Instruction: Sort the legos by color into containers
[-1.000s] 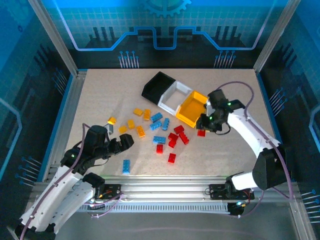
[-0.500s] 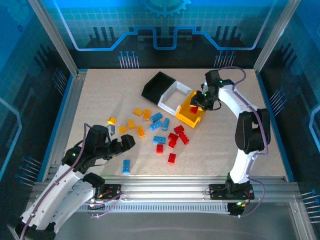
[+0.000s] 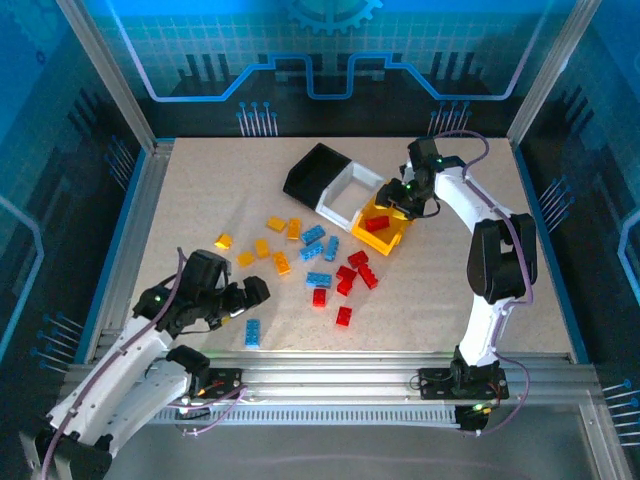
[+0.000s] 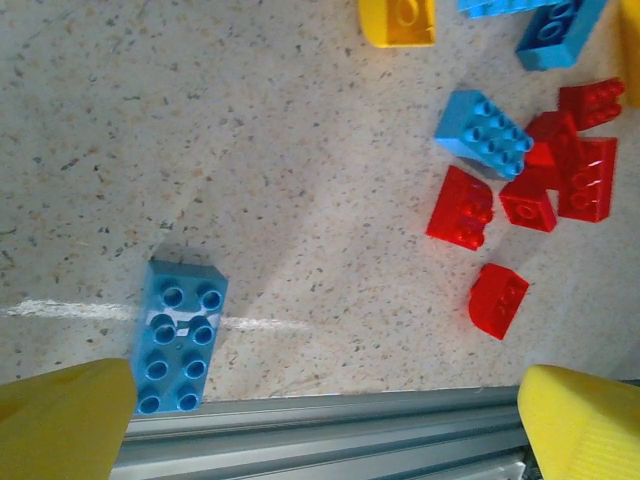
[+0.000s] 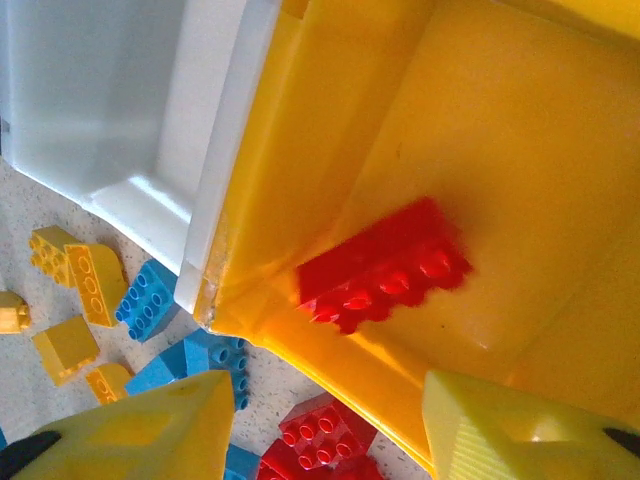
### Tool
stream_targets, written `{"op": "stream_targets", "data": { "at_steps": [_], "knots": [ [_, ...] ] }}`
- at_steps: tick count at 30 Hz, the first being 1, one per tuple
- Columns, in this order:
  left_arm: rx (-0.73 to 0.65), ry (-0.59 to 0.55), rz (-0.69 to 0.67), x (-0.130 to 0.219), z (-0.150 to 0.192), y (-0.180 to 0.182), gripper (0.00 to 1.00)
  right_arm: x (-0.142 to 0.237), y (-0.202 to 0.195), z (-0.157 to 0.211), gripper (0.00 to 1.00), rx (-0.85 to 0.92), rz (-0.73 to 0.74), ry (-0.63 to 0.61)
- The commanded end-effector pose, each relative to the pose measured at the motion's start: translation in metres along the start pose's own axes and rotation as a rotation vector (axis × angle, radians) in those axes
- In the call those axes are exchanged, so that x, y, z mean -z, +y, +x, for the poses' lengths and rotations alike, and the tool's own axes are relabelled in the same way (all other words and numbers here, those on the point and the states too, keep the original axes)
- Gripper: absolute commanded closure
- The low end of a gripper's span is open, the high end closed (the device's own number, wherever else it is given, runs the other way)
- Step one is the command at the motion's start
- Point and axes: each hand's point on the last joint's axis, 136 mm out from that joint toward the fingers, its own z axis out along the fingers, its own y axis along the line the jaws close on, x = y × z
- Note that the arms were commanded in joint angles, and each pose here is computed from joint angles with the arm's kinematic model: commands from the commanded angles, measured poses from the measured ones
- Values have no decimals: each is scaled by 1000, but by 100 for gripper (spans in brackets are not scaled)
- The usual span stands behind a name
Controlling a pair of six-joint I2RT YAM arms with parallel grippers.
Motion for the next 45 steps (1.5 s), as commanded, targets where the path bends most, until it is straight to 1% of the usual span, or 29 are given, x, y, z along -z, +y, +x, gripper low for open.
{"op": "stream_targets", "data": {
  "at_steps": [1, 4, 6, 9, 12, 15, 18, 21, 24, 28, 30, 33, 38, 39, 42, 45],
  "knots": [
    [8, 24, -51, 5, 3, 4, 1, 31, 19, 7, 44, 63, -14, -31],
    [26, 65, -127, 4, 10, 17, 1, 47, 28, 27, 42, 129, 4, -39],
    [40, 101, -181, 1, 17, 28, 4, 52, 35, 50, 40, 165, -3, -30],
    [37, 130, -243, -6, 25, 37, 11, 49, 40, 89, 40, 220, 0, 1],
    [25, 157, -292, -17, 30, 42, 12, 43, 43, 124, 39, 268, -6, 36],
    [2, 182, -323, -36, 33, 45, 13, 40, 47, 148, 39, 287, -36, 59],
    [-12, 199, -362, -49, 32, 48, 15, 42, 50, 162, 39, 296, -57, 70],
    [-50, 202, -395, -57, 31, 50, 19, 48, 51, 171, 39, 314, -58, 59],
    [-87, 219, -438, -64, 33, 54, 20, 54, 48, 175, 39, 307, -64, 44],
    [-99, 240, -462, -78, 40, 62, 29, 63, 48, 178, 39, 304, -75, 25],
    [-99, 245, -473, -82, 43, 64, 36, 68, 48, 178, 39, 307, -76, 17],
    [-110, 245, -474, -85, 45, 64, 43, 72, 50, 178, 39, 308, -80, 12],
    [-121, 235, -457, -86, 42, 58, 65, 76, 53, 178, 39, 292, -95, 5],
    [-126, 229, -439, -85, 40, 52, 68, 77, 52, 179, 39, 290, -96, 5],
    [-140, 206, -346, -81, 31, 24, 71, 83, 50, 180, 39, 282, -96, -6],
    [-163, 170, -188, -73, 16, -29, 71, 94, 46, 183, 39, 268, -98, -23]
  ]
}}
